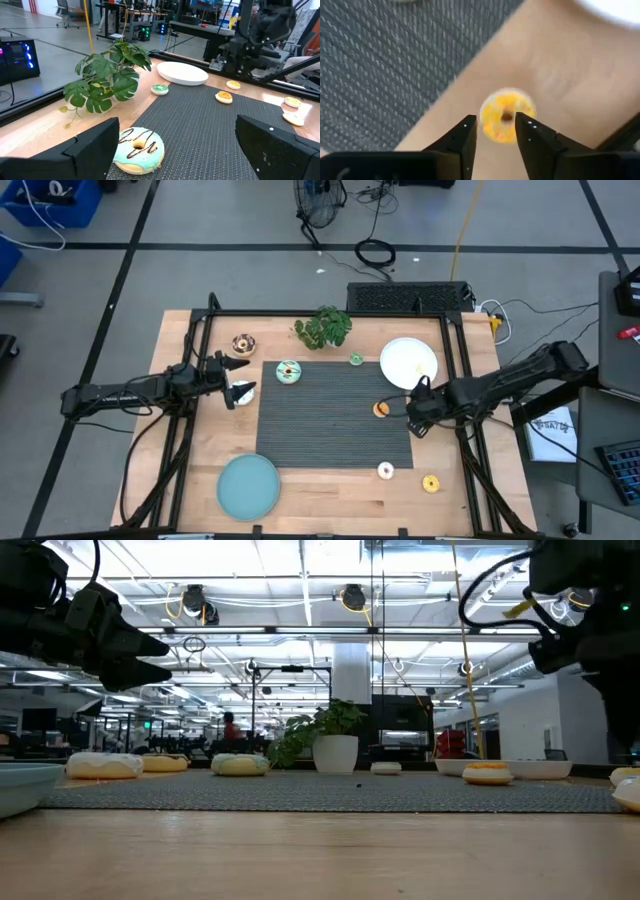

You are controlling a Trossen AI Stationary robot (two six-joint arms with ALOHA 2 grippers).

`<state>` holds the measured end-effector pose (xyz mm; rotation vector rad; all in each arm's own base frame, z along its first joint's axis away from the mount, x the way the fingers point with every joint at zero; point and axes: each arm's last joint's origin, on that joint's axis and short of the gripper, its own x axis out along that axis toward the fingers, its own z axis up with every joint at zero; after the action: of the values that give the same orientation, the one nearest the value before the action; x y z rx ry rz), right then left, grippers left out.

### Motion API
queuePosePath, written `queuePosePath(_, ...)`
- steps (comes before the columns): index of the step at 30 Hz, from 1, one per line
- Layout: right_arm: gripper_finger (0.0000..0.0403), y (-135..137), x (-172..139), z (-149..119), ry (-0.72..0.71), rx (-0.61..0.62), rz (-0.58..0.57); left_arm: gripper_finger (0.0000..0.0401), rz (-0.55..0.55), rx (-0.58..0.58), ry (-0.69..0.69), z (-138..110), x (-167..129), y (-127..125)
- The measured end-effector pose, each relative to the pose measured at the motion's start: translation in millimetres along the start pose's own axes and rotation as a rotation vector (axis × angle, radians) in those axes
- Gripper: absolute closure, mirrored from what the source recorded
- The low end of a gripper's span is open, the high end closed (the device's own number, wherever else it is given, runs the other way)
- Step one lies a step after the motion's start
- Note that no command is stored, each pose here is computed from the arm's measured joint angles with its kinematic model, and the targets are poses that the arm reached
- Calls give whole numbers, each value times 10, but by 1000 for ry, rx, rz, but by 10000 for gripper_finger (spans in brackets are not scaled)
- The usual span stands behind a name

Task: Pick & Place donuts
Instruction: Put the top small yellow donut on the blue plate

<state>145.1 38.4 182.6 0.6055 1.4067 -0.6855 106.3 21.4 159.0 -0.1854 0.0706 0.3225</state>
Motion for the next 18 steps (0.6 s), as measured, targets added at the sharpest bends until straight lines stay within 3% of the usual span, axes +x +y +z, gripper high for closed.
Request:
queuePosePath(10, 293, 20, 53, 7, 22, 97, -44, 9, 0, 0, 0, 0, 0, 0)
queuePosePath(13, 271, -5, 52, -4, 58, 134, -61, 9, 0, 0, 0, 0, 0, 0)
queuePosePath(18, 202, -51, 86, -11, 71, 150, -91, 9, 0, 0, 0, 0, 0, 0)
